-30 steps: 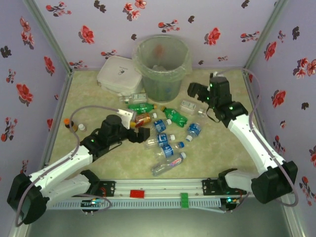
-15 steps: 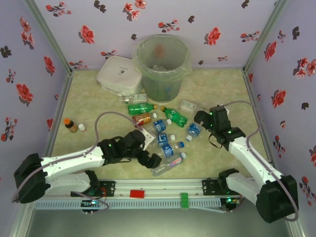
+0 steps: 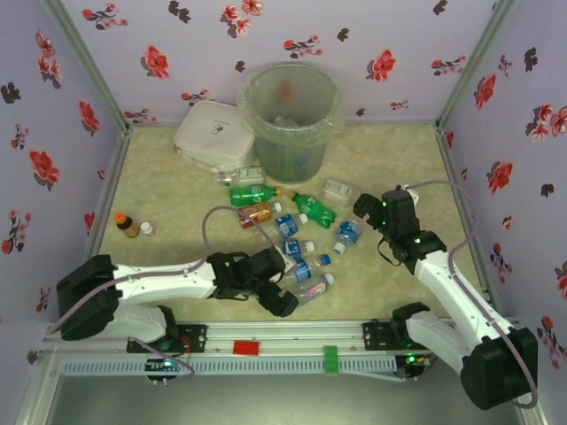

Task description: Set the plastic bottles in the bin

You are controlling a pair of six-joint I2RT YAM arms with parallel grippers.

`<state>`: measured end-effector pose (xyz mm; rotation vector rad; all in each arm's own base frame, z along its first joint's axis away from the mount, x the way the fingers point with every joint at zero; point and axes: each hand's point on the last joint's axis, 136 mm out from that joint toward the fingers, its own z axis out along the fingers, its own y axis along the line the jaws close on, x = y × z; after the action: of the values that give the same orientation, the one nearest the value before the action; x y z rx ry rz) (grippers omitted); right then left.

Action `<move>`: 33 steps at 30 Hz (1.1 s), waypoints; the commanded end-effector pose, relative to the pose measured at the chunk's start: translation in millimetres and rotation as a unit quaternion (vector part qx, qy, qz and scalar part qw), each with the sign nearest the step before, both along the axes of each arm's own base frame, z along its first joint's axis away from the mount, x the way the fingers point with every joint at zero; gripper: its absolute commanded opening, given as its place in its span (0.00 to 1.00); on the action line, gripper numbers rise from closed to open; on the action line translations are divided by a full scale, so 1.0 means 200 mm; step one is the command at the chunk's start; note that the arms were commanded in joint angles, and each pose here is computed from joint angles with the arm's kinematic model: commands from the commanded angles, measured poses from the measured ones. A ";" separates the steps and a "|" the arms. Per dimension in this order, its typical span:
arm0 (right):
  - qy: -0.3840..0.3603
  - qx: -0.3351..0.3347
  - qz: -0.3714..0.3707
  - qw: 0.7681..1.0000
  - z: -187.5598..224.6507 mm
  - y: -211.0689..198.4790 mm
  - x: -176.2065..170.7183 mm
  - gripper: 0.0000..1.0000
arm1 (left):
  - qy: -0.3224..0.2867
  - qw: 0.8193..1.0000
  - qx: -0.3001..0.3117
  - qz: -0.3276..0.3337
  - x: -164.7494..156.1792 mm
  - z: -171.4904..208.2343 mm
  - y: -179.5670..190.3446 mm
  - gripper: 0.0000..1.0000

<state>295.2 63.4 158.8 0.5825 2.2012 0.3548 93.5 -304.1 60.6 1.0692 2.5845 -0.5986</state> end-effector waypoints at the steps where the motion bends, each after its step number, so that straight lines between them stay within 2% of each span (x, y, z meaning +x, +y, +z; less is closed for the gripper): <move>1: -0.016 -0.021 -0.012 1.000 0.08 -0.05 0.00 1.00 | -0.009 1.000 0.017 -0.015 0.00 -0.02 -0.05 0.94; 9: -0.014 -0.032 -0.028 0.999 0.06 -0.11 -0.05 1.00 | -0.003 0.998 0.059 -0.038 -0.02 -0.12 -0.06 0.85; 24: -0.004 -0.047 -0.038 0.998 0.05 -0.15 0.00 1.00 | -0.010 0.994 0.086 -0.072 -0.03 -0.20 -0.05 0.62; 30: -0.004 -0.042 -0.039 0.998 0.05 -0.14 0.02 1.00 | -0.018 0.990 0.088 -0.111 -0.04 -0.17 -0.06 0.42; 33: -0.006 -0.042 -0.040 0.998 0.05 -0.14 0.03 0.99 | -0.025 0.989 0.079 -0.123 -0.04 -0.13 -0.08 0.37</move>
<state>293.4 39.3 151.9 0.6186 2.2132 0.2314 89.5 -319.4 27.7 1.3632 2.5498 -0.4287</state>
